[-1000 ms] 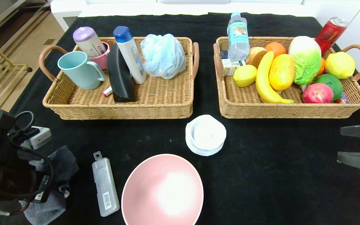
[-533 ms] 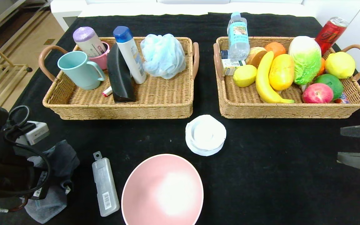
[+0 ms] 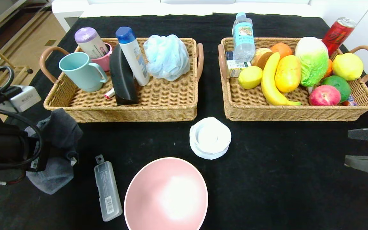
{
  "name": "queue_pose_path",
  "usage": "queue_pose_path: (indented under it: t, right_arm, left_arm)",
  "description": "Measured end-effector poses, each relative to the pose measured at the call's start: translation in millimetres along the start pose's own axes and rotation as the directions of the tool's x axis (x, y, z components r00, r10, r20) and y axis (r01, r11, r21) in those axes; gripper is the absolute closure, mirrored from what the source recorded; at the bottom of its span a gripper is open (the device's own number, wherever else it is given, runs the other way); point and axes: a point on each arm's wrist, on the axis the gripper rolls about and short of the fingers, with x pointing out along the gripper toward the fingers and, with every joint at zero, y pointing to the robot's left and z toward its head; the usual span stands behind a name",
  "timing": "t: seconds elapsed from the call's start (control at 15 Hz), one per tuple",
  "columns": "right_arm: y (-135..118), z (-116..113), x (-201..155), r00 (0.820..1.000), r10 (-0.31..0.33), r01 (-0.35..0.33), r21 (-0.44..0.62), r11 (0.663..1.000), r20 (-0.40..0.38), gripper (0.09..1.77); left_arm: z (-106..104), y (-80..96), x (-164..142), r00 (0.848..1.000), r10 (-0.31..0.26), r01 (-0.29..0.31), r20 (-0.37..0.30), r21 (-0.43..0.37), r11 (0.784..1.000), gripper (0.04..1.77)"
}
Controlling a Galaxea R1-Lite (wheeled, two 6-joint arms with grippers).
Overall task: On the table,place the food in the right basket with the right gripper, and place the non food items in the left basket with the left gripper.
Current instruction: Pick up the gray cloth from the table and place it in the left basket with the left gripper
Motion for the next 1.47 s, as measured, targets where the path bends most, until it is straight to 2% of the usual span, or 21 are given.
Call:
queue_pose_path:
  t: [0.27, 0.53, 0.67, 1.2, 1.47]
  right_arm:
    - [0.0, 0.7, -0.4, 1.0, -0.001, 0.001, -0.003, 1.0, 0.003, 0.15]
    - [-0.3, 0.6, -0.2, 1.0, -0.002, 0.002, -0.001, 1.0, 0.001, 0.15]
    - [-0.6, 0.6, 0.2, 1.0, -0.002, 0.002, 0.0, 1.0, 0.001, 0.15]
    - [-1.5, 0.1, 1.3, 1.0, -0.002, 0.002, 0.002, 1.0, -0.003, 0.15]
    - [-1.7, -0.2, 1.6, 1.0, -0.002, 0.002, 0.003, 1.0, -0.004, 0.15]
  left_arm:
    - [30.7, -16.1, -11.2, 0.992, -0.067, 0.068, 0.106, 0.003, 0.998, 1.58]
    - [52.5, -31.9, -16.5, 0.977, -0.129, 0.125, 0.171, 0.035, 0.992, 1.58]
    - [62.4, -39.0, -19.7, 0.966, -0.158, 0.157, 0.202, 0.025, 0.987, 1.58]
    - [94.6, -52.4, -17.2, 0.935, -0.224, 0.243, 0.276, -0.038, 0.969, 1.58]
    - [113.8, -56.4, -12.3, 0.911, -0.255, 0.287, 0.325, -0.054, 0.956, 1.58]
